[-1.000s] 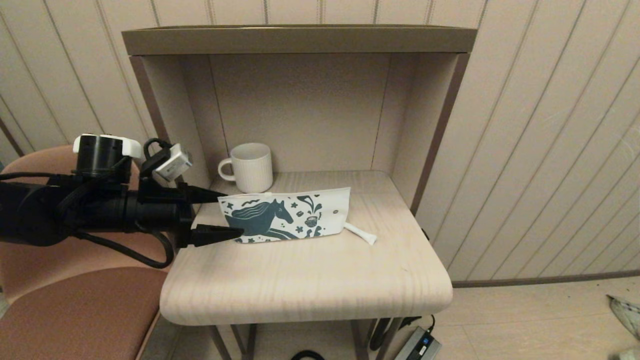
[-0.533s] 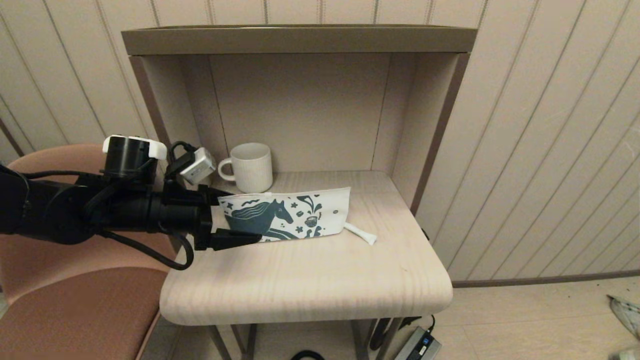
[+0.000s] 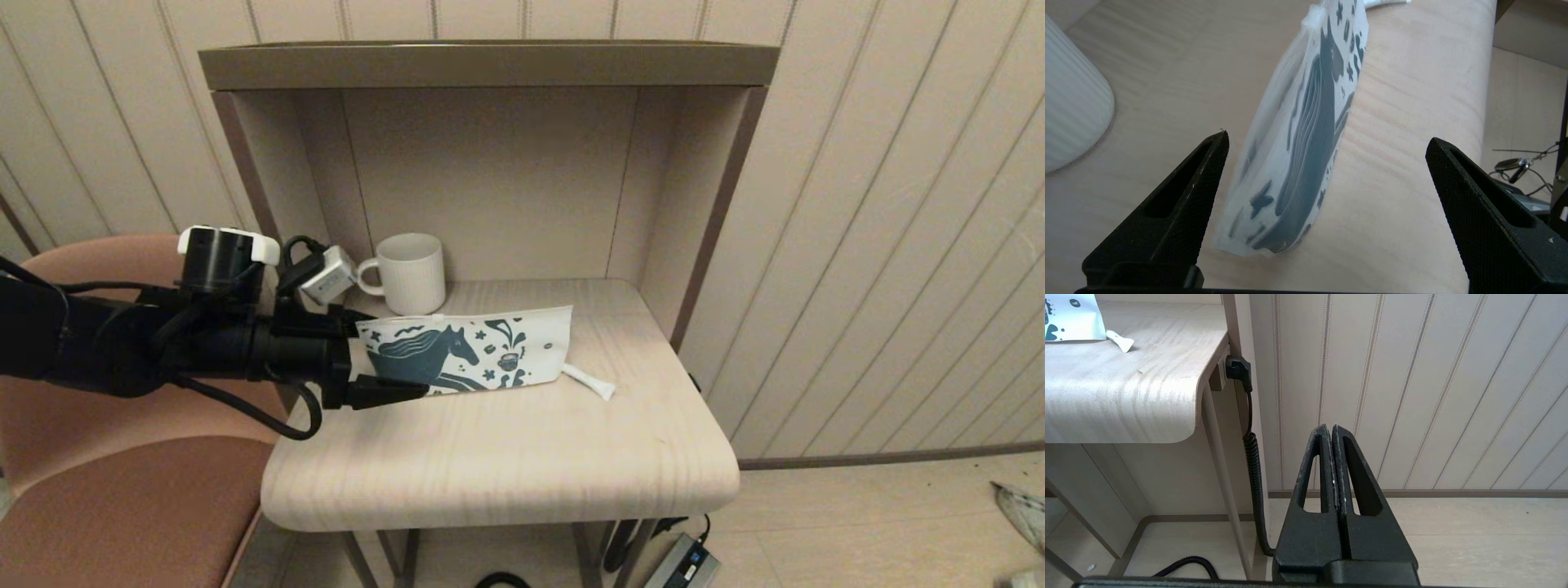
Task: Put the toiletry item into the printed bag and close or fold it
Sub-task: Pick up the storage bag
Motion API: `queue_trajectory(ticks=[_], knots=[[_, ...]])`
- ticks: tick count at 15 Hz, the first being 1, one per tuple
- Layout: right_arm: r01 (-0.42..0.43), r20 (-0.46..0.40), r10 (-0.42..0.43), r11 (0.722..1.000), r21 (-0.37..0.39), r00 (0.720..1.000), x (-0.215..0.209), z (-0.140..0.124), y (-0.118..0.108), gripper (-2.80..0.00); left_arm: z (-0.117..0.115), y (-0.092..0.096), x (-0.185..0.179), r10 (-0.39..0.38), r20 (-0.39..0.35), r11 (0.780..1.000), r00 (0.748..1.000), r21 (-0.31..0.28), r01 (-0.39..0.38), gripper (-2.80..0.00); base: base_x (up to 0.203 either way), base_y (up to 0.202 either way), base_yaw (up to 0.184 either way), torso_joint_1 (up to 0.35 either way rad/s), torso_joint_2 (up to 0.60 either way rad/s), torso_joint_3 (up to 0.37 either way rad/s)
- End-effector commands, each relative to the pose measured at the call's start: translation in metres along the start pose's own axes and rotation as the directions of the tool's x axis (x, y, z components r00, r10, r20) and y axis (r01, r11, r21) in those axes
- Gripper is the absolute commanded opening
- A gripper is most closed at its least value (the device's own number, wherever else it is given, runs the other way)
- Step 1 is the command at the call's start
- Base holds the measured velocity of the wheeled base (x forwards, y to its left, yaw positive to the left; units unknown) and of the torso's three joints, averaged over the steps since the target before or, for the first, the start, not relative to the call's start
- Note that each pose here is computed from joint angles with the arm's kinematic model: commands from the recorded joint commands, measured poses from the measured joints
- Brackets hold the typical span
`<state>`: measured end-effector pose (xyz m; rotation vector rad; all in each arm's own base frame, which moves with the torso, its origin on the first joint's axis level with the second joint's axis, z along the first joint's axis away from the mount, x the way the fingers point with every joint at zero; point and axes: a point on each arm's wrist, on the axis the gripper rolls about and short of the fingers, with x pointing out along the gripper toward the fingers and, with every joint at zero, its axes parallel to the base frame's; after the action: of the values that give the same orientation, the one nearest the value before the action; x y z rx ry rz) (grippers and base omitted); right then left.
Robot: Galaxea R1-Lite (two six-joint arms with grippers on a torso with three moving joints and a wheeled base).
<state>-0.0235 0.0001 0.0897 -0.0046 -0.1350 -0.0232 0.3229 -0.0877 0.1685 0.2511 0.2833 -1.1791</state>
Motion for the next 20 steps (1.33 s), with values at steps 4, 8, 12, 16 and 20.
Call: queue_trajectory(ticks=[4,8,12,16,20], knots=[[0.000,0.001,0.000,1.000,0.000,1.000,0.000,0.000,0.000,-2.80,0.002,0.000,0.003,-0.017,0.009,1.000,1.000,0.008,0.017,0.00,0.000,0.000,0.000,0.000,0.00,0.000],[0.000,0.001,0.000,1.000,0.000,1.000,0.000,0.000,0.000,-2.80,0.000,-0.002,0.004,-0.022,0.005,1.000,1.000,0.008,0.022,-2.80,0.000,0.000,0.000,0.000,0.00,0.000],[0.000,0.001,0.000,1.000,0.000,1.000,0.000,0.000,0.000,-2.80,0.001,-0.003,0.005,-0.030,0.007,0.999,1.000,0.017,0.030,-2.80,0.000,0.000,0.000,0.000,0.00,0.000],[0.000,0.001,0.000,1.000,-0.002,1.000,0.000,0.000,0.000,-2.80,0.012,-0.009,-0.003,-0.040,0.034,0.999,0.999,0.038,0.039,-2.80,0.000,0.000,0.000,0.000,0.00,0.000],[-0.002,-0.004,0.002,1.000,-0.012,1.000,0.000,-0.001,0.000,-2.80,0.043,-0.030,-0.024,-0.050,0.060,0.997,0.997,0.055,0.047,-2.80,0.000,0.000,0.000,0.000,0.00,0.000]])
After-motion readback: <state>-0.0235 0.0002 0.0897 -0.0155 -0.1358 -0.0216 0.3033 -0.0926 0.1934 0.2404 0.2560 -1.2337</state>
